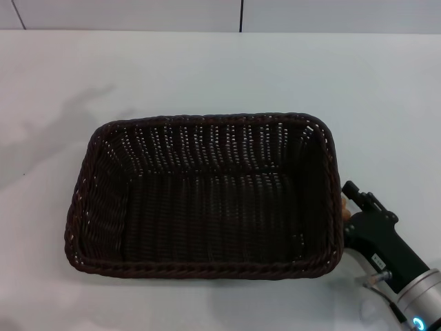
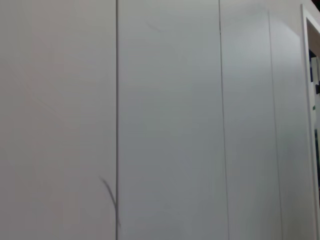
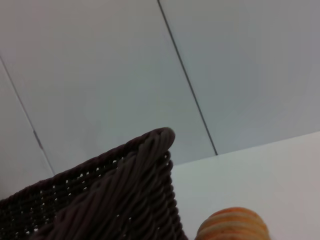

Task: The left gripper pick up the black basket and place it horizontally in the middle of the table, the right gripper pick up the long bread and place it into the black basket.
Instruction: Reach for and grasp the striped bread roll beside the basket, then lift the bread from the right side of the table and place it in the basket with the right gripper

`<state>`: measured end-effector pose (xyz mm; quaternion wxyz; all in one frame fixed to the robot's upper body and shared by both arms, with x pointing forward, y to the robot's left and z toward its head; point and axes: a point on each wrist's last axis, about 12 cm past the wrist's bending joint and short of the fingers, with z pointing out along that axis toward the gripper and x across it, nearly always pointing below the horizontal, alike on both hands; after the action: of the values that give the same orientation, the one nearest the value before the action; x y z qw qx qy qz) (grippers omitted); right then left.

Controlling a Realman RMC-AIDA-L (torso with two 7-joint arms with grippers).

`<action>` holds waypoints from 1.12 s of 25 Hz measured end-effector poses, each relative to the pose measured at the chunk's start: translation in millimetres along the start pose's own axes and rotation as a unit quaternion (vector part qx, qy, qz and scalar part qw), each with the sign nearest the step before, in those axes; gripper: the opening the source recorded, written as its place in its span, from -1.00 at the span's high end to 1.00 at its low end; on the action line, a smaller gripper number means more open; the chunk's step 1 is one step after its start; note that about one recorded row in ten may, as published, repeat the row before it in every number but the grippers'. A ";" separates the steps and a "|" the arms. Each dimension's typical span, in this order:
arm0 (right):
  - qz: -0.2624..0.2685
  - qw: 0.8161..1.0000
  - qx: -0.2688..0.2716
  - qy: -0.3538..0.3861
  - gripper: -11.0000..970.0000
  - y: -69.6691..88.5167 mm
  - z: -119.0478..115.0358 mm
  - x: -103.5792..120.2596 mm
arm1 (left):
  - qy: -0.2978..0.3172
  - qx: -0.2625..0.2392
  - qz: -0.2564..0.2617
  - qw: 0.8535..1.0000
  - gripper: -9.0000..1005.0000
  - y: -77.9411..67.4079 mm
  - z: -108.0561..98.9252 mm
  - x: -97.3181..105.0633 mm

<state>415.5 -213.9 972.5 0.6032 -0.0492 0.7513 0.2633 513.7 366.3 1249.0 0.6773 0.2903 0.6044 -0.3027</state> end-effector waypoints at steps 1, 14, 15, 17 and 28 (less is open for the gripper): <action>0.001 1.000 -0.002 0.002 -0.39 0.3 0.3 0.4 | -0.003 0.003 0.001 1.000 -0.36 -0.7 -0.1 -0.7; 0.019 1.000 -0.004 0.012 -0.10 -2.4 1.1 1.2 | -0.017 0.007 0.000 1.000 -0.35 -2.7 -3.0 -3.1; 0.019 1.000 -0.004 0.012 -0.08 -2.9 0.9 1.2 | -0.019 0.009 0.001 1.000 -0.35 -3.3 -3.7 -3.7; 0.019 1.000 -0.003 0.010 -0.05 -3.6 0.3 0.8 | -0.019 0.008 0.001 1.000 -0.35 -3.4 -4.4 -3.8; -0.001 0.986 0.086 -0.142 0.14 -39.5 -49.5 -27.4 | -0.017 0.007 0.006 1.000 -0.35 -3.8 -6.2 -5.8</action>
<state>394.6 -276.9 991.4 0.7062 0.0398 0.6775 0.2017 506.3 368.8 1254.1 0.6876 0.2929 0.5888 -0.3078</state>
